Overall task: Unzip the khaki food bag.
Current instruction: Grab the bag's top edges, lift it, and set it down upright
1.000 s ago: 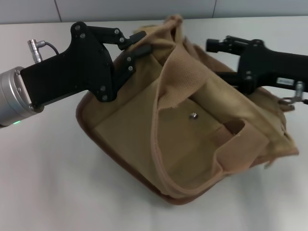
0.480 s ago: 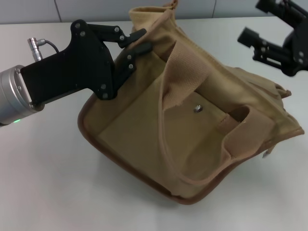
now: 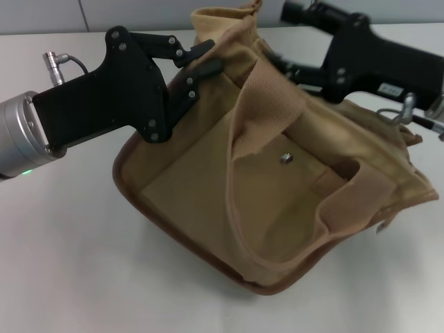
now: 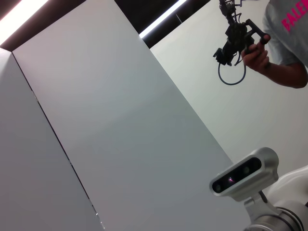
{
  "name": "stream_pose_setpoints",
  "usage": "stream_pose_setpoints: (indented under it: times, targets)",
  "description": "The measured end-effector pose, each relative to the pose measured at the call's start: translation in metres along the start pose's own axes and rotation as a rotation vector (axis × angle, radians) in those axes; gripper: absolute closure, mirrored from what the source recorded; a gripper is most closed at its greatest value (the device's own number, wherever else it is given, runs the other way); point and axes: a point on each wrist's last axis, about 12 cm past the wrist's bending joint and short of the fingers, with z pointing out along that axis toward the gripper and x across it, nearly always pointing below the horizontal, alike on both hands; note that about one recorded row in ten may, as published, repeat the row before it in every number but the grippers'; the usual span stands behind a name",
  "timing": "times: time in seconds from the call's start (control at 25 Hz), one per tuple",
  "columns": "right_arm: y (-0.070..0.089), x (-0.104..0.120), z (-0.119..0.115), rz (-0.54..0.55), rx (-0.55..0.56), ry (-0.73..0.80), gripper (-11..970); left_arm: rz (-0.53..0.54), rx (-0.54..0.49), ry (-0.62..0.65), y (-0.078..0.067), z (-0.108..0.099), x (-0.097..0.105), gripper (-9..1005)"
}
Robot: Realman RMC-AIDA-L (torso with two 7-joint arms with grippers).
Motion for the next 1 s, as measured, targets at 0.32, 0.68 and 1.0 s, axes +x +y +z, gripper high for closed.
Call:
stream_pose_setpoints:
  times: [0.32,0.68,1.0]
  targets:
    - [0.005,0.011,-0.002,0.072,-0.035,0.158,121,0.003,0.000,-0.002,0.000,0.001,0.000,876]
    - [0.017,0.008,-0.023,0.058,-0.048,0.176,121,0.002,-0.002,-0.005,0.001,0.002,0.000,874]
    - [0.029,0.011,-0.067,0.039,-0.010,0.088,121,0.002,-0.012,-0.007,0.001,0.001,0.000,872]
